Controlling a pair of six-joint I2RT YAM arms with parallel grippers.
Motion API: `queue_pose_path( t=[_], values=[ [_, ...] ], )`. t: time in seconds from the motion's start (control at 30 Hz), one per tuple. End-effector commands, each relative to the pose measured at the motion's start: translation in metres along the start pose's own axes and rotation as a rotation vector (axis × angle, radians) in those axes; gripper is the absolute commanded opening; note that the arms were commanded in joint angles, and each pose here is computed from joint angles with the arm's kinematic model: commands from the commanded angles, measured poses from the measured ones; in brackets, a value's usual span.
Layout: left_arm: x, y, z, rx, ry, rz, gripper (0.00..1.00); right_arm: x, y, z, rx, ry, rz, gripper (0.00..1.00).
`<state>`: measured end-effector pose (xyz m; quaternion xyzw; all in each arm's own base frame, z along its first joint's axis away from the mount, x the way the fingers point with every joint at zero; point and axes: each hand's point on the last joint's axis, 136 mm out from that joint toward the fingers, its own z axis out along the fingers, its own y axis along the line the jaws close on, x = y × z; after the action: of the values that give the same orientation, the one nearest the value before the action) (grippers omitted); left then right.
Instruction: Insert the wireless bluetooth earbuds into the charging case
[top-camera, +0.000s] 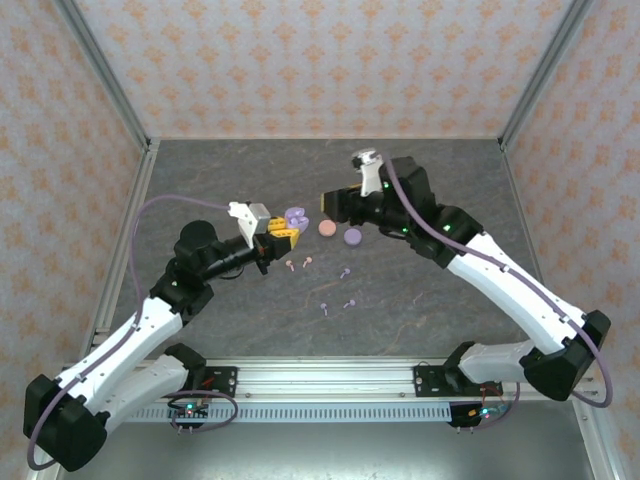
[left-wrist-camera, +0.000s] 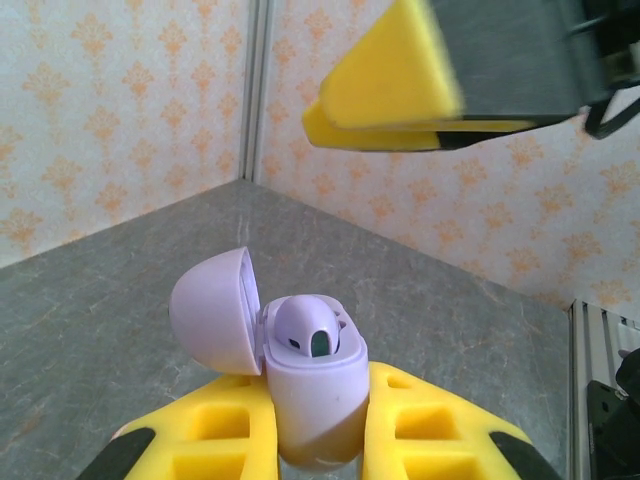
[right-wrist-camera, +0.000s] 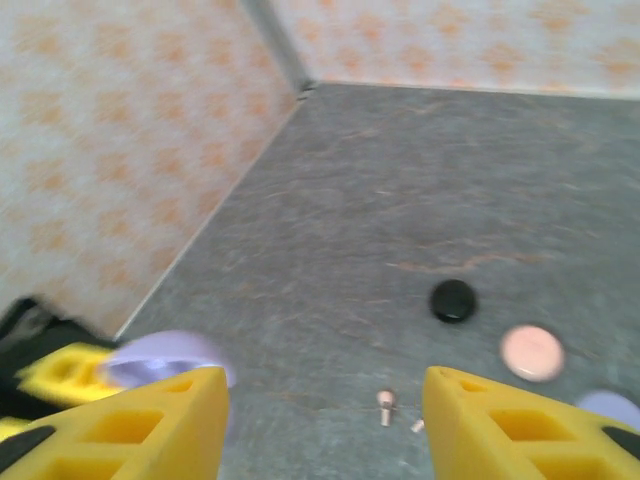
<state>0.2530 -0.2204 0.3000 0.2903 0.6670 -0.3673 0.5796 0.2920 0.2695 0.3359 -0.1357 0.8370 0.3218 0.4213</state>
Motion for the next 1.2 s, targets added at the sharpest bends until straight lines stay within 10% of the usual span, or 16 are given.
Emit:
queue_pose_path(
  t=[0.0, 0.53, 1.17],
  values=[
    [-0.006, 0.0, -0.006, -0.024, -0.028, 0.042, 0.11, 0.049, -0.058, 0.008, 0.19, 0.142, 0.165, 0.53],
    [-0.008, 0.0, -0.01, -0.043, -0.024, 0.056, 0.11, 0.198, -0.126, 0.086, 0.365, 0.519, 0.373, 0.49],
    [-0.004, 0.0, -0.009, -0.034, -0.004, 0.051, 0.11, 0.243, -0.141, 0.12, 0.408, 0.624, 0.373, 0.4]
  ],
)
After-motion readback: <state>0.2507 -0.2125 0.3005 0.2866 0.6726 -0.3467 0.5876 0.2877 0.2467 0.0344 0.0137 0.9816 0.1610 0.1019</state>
